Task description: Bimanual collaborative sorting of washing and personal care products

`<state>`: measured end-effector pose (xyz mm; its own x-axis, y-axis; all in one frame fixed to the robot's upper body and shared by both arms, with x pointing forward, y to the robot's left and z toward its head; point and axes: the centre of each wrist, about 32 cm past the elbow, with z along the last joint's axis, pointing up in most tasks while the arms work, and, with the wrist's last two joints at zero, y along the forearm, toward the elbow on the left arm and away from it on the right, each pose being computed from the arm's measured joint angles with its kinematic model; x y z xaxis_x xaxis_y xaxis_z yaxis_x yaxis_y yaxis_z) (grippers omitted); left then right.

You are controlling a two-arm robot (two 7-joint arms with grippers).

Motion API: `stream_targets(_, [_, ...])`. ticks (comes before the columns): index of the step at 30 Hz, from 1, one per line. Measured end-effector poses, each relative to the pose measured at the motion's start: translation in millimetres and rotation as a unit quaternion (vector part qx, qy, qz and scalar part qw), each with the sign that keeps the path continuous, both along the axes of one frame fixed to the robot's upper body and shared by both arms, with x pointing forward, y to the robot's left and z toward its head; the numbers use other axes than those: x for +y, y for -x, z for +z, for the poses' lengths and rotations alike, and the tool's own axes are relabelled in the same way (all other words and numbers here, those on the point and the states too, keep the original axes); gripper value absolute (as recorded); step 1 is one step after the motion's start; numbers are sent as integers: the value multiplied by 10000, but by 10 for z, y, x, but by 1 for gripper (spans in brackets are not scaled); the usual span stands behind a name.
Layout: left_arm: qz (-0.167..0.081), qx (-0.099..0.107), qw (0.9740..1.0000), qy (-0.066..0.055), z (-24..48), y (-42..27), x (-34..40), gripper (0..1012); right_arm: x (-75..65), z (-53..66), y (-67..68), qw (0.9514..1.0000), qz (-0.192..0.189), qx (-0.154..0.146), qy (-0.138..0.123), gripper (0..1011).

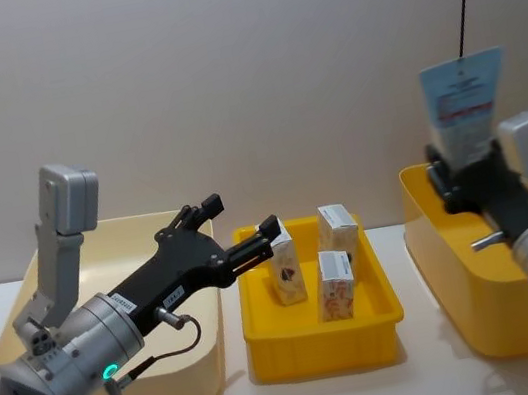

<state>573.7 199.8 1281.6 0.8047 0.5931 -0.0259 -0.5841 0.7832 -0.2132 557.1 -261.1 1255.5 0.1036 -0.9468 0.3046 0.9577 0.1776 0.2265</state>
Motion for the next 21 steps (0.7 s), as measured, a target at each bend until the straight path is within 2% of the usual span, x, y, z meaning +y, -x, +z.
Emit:
stream_targets(10, [0,0,10000,0,0,0,0,1000,-220,35,107,9967,-810,19,68,463])
stream_targets(21, [0,0,10000,0,0,0,0,1000,-386,12,255,9854,-1629,497,63,462])
